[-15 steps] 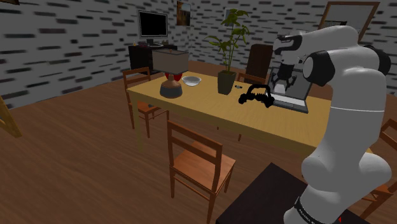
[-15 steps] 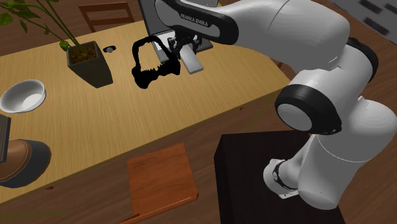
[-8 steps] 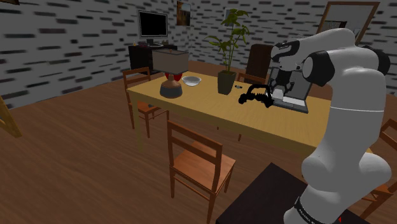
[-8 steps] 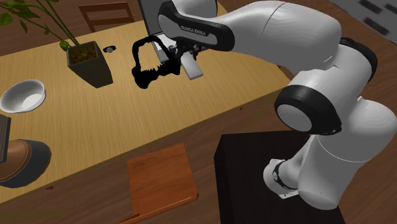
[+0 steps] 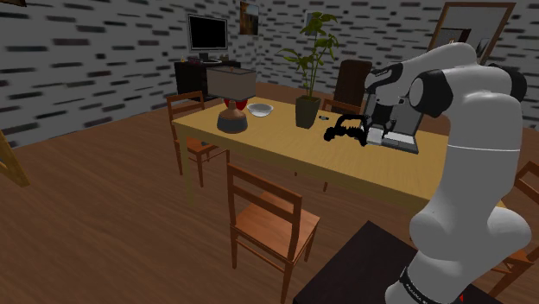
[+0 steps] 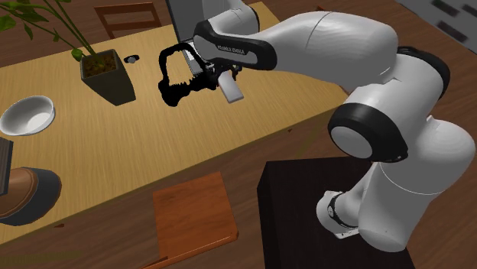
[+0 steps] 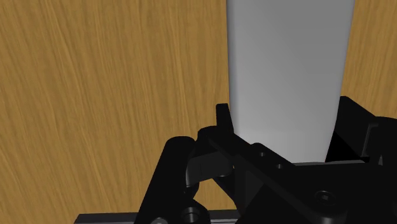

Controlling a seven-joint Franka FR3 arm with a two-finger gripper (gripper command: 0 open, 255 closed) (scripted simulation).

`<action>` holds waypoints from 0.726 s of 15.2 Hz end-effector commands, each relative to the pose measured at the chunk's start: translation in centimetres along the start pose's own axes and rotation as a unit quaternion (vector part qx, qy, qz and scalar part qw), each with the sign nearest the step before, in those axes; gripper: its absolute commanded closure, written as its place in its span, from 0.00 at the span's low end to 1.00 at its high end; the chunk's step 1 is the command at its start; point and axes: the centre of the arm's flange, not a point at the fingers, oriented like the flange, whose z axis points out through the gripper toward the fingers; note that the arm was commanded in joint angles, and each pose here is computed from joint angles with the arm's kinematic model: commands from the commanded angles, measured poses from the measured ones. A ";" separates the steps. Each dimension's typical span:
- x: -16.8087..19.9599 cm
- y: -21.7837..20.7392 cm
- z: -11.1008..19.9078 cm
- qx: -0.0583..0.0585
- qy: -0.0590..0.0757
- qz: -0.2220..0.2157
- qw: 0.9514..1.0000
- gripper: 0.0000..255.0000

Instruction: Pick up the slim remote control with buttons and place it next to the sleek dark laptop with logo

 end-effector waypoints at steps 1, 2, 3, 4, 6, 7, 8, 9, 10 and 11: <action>0.0 0.1 1.0 0.000 0.000 0.000 1.000 1.00; 0.0 0.1 1.5 0.000 0.000 0.000 1.000 1.00; 0.0 0.1 2.0 0.000 0.000 0.000 1.000 1.00; 0.0 0.0 2.6 0.000 0.000 0.000 1.000 1.00; 0.1 0.0 3.6 0.000 0.000 0.000 1.000 1.00; 0.1 0.0 4.2 0.000 0.000 0.000 1.000 1.00; 0.1 0.0 4.7 0.000 0.000 0.000 1.000 1.00; 0.1 0.0 5.2 0.000 0.000 0.000 1.000 1.00; 0.1 0.0 5.7 0.000 0.000 0.000 1.000 1.00; 0.1 0.0 6.3 0.000 0.000 0.000 1.000 1.00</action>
